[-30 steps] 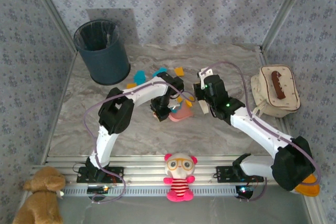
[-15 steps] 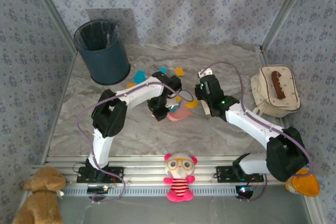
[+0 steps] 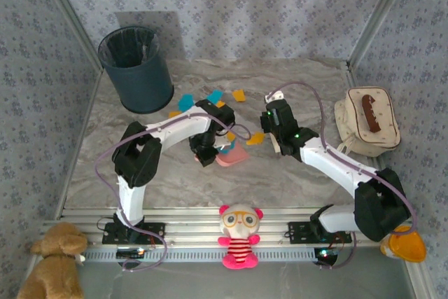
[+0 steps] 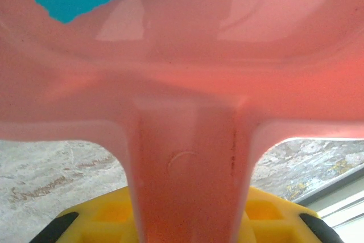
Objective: Sweep away the paper scraps from the table
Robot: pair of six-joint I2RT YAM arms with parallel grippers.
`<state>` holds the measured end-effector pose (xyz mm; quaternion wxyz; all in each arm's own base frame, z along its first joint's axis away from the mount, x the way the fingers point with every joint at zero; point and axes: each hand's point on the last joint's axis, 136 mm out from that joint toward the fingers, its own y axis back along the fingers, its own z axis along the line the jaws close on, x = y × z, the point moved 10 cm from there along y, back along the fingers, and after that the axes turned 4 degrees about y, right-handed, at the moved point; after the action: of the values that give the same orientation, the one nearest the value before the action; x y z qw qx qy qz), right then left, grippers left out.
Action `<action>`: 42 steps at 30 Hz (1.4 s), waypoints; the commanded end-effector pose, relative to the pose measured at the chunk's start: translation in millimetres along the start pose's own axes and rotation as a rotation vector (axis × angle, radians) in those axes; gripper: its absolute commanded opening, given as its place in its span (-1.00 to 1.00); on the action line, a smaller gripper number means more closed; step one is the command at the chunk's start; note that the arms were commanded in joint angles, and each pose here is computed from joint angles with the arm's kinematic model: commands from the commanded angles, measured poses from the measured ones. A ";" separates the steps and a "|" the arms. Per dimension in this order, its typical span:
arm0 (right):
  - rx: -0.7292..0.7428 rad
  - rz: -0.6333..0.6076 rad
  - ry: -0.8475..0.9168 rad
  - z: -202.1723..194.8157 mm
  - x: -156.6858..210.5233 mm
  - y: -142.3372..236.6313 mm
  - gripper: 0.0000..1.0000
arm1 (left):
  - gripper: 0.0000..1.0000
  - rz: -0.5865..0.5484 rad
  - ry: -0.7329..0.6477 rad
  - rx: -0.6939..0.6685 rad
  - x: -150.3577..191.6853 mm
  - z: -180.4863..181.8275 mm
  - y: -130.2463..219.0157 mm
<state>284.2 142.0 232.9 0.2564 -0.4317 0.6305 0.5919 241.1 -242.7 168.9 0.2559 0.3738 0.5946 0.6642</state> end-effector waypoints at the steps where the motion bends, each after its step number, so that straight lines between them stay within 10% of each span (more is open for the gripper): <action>1: 0.044 0.012 0.008 -3.4 1.9 -1.5 -1.00 | -1.00 -0.019 0.003 0.022 8.8 -1.8 8.7; 42: -0.374 0.010 0.070 48.6 2.8 11.5 -1.00 | -1.00 0.038 -0.019 0.091 -40.6 -2.0 -25.0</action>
<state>273.1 179.8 223.9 0.1691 -0.4860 0.5532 0.6551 258.8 -267.7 143.9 0.2376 0.3898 0.6137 0.6442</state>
